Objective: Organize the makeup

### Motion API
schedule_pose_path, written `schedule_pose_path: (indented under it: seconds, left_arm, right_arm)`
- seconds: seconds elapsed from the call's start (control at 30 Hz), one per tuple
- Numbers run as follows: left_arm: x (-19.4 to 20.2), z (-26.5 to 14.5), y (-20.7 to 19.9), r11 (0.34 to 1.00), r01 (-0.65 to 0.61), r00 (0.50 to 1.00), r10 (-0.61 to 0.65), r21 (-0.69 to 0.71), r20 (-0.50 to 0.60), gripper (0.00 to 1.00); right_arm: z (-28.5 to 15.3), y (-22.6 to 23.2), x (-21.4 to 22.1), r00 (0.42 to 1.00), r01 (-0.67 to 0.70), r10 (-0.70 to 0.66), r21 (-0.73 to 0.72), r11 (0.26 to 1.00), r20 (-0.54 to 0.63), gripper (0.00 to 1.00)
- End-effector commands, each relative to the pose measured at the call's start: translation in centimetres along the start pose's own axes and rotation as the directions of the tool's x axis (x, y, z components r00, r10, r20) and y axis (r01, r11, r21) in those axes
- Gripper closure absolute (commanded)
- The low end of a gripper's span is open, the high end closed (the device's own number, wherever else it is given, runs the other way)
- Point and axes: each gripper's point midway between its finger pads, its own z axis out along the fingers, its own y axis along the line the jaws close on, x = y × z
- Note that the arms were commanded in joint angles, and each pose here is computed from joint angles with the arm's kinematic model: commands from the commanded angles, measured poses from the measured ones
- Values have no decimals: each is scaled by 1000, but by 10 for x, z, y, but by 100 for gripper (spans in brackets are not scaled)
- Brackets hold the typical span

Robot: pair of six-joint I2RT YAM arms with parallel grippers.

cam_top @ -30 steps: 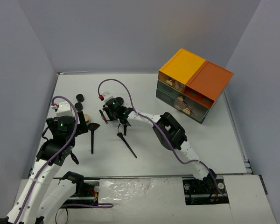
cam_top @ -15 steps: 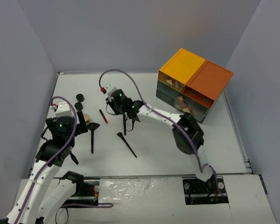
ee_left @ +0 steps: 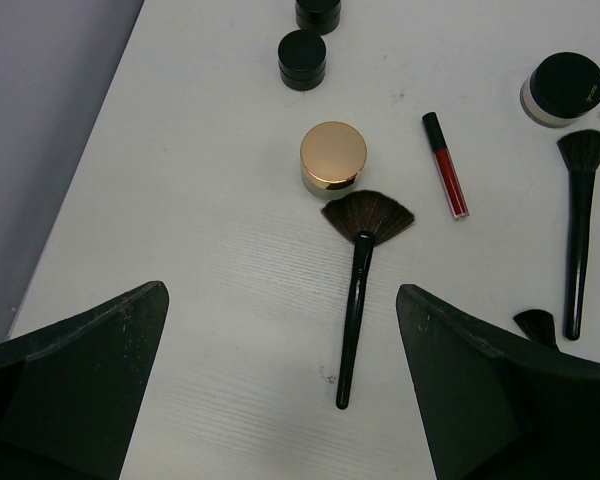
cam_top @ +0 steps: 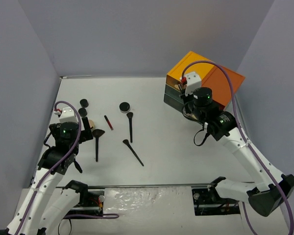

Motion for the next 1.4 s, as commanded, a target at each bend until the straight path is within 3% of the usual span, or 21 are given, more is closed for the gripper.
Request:
schedule_pose_path:
  seconds: [0.0, 0.3, 0.37, 0.47, 0.6, 0.7, 0.87, 1.07, 1.27, 1.37]
  left_arm:
    - [-17, 3, -6, 1000, 24, 999, -25, 16, 48, 3]
    - [-18, 3, -5, 1000, 21, 999, -22, 14, 50, 3]
    - [-18, 1, -4, 1000, 23, 998, -23, 13, 55, 3]
    - [-19, 0, -3, 1000, 26, 998, -27, 9, 63, 3]
    - [-21, -1, -2, 1000, 30, 997, -30, 8, 70, 3]
    - [-22, -2, -1, 999, 31, 997, -32, 6, 73, 3]
    - [-23, -2, 0, 999, 34, 996, -34, 2, 77, 3]
    - [-23, -3, 4, 999, 41, 996, -39, -13, 84, 3]
    - [-25, -7, 8, 998, 55, 994, -52, -26, 100, 3]
    - [-24, -7, 10, 998, 58, 994, -54, -35, 99, 3]
  right_arm:
    - [-16, -61, 28, 998, -21, 32, 174, 984, -61, 100]
    - [-2, -96, 57, 985, -42, 85, 269, 962, -152, 99]
    - [3, -97, 59, 982, -40, 89, 278, 960, -166, 93]
    - [6, -97, 56, 982, -43, 91, 276, 960, -164, 69]
    - [4, -91, 35, 990, -62, 89, 227, 972, -113, 46]
    - [2, -75, 11, 994, -89, 98, 137, 987, -56, 36]
    - [14, 7, -29, 997, -81, 82, -97, 992, 0, 28]
    - [54, 127, -42, 995, -91, 99, -298, 950, 12, 25]
    - [111, 246, -16, 999, -45, 40, -445, 894, -20, 24]
    - [133, 281, -5, 999, -35, 28, -468, 883, -22, 26]
